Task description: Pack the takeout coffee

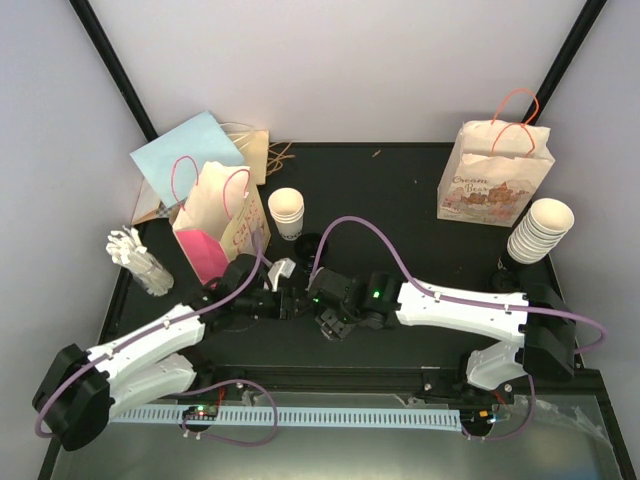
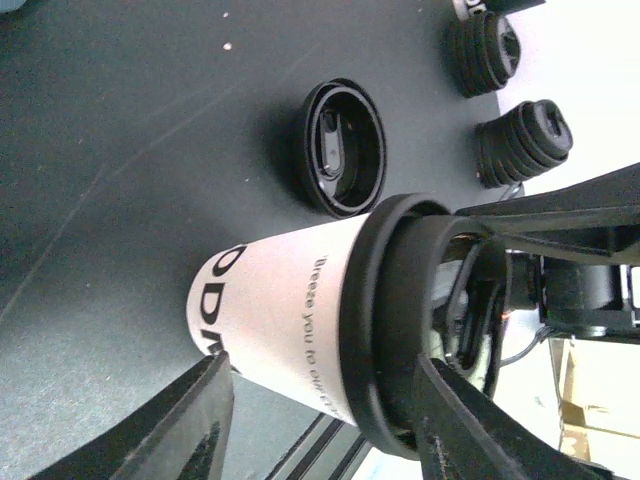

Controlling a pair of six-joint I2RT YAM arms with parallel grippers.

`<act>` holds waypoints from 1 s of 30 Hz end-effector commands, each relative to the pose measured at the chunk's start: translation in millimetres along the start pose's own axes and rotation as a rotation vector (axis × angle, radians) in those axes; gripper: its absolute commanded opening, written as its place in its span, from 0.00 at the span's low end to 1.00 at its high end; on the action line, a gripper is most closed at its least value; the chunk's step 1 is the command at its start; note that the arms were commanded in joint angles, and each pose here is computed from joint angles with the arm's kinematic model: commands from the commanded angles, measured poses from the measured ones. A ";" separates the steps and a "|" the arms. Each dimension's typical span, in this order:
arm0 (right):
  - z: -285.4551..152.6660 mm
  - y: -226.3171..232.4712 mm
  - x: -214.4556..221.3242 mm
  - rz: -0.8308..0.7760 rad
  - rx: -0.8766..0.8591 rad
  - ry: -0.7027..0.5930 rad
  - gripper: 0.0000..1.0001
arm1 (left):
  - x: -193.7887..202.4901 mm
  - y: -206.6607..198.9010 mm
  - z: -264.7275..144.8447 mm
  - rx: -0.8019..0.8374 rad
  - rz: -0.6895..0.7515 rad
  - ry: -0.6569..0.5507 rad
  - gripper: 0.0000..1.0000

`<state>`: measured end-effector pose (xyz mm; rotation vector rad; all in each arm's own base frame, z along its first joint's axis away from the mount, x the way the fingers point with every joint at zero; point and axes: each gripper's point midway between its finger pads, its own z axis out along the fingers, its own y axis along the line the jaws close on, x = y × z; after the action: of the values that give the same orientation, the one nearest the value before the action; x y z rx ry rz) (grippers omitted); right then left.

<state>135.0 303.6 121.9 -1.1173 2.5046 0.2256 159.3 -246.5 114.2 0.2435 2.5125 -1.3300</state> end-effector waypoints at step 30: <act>-0.6 -3.5 14.5 -0.051 0.034 0.068 0.83 | 1.4 7.1 20.2 -0.090 0.016 0.090 0.58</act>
<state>136.2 303.9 124.2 -1.1584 2.4732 0.2132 159.4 -267.3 111.6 0.3273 2.5645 -1.3538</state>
